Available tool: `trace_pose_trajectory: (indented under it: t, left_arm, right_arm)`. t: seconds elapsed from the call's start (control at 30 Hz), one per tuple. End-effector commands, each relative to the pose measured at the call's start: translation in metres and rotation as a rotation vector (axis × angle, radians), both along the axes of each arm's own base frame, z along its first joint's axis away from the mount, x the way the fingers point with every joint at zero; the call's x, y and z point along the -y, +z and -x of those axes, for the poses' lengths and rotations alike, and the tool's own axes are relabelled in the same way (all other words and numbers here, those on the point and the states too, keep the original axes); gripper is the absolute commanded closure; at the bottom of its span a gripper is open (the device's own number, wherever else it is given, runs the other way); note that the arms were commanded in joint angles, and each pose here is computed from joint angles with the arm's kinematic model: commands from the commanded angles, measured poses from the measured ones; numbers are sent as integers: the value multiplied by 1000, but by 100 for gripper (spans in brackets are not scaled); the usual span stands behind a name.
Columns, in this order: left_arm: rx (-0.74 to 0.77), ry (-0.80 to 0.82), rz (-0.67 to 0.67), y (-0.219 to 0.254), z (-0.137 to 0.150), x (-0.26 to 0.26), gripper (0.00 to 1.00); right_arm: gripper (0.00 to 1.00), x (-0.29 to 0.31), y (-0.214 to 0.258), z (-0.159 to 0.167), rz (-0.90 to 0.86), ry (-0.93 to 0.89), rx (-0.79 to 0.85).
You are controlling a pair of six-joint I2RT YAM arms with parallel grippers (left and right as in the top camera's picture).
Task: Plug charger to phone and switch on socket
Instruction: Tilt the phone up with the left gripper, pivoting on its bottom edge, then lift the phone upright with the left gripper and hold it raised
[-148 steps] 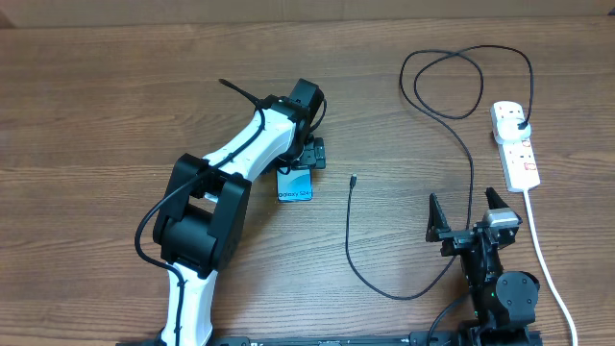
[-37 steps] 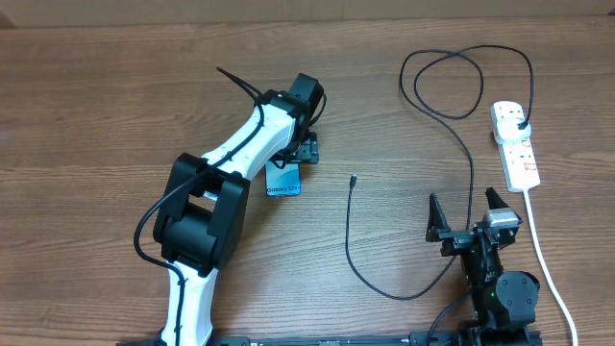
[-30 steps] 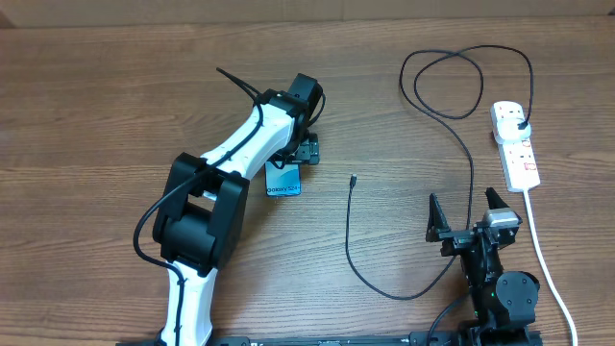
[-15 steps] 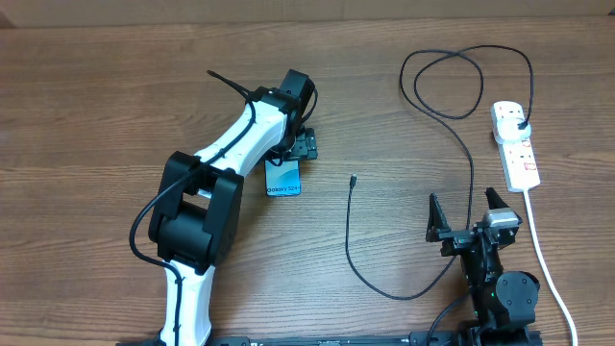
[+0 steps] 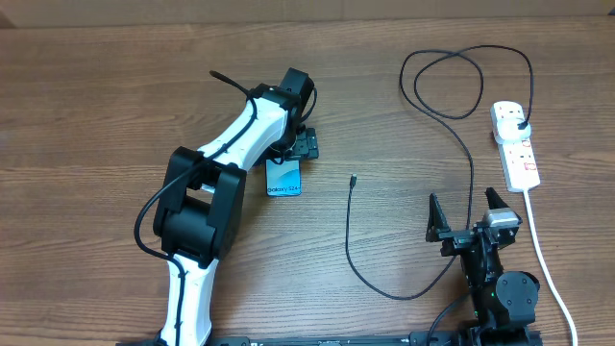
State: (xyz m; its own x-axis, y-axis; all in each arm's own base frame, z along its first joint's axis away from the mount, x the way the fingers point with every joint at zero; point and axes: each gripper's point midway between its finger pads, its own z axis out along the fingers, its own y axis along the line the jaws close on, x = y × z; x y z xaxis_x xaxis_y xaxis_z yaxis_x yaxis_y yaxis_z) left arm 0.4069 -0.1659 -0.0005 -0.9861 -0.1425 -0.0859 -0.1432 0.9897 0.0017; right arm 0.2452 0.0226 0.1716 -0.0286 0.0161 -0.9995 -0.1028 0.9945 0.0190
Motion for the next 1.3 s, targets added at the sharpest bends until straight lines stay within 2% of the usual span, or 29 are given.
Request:
trace_pose_trajectory:
  t: [0.0,0.37,0.43,0.53,0.67,0.87,1.0,1.13,1.27]
  left_arm:
    - [-119,-29,-66,-39,19,-23,0]
    - [-125,-35,-61,-39,20,-21,1]
    - [-125,-35,-61,-39,20,-21,6]
    - [-125,-23,-61,-39,20,-21,7]
    - [-125,-21,-61,-39,20,-22,17]
    - [-127,-20,-61,-35,19,-21,18]
    - [-128,-20,-63,-17,13,-19,21]
    - [-85,-20,-41,22,-6,-10,25]
    - [-84,-64,62,58,-12,10,27]
  right_arm:
    - [0,2,-2,0,2,-12,3]
    - [0,2,-2,0,2,-12,3]
    - [0,2,-2,0,2,-12,3]
    - [0,2,-2,0,2,-12,3]
    - [0,2,-2,0,2,-12,3]
    - [0,2,-2,0,2,-12,3]
    - [0,2,-2,0,2,-12,3]
    - [0,2,-2,0,2,-12,3]
    - [0,2,-2,0,2,-12,3]
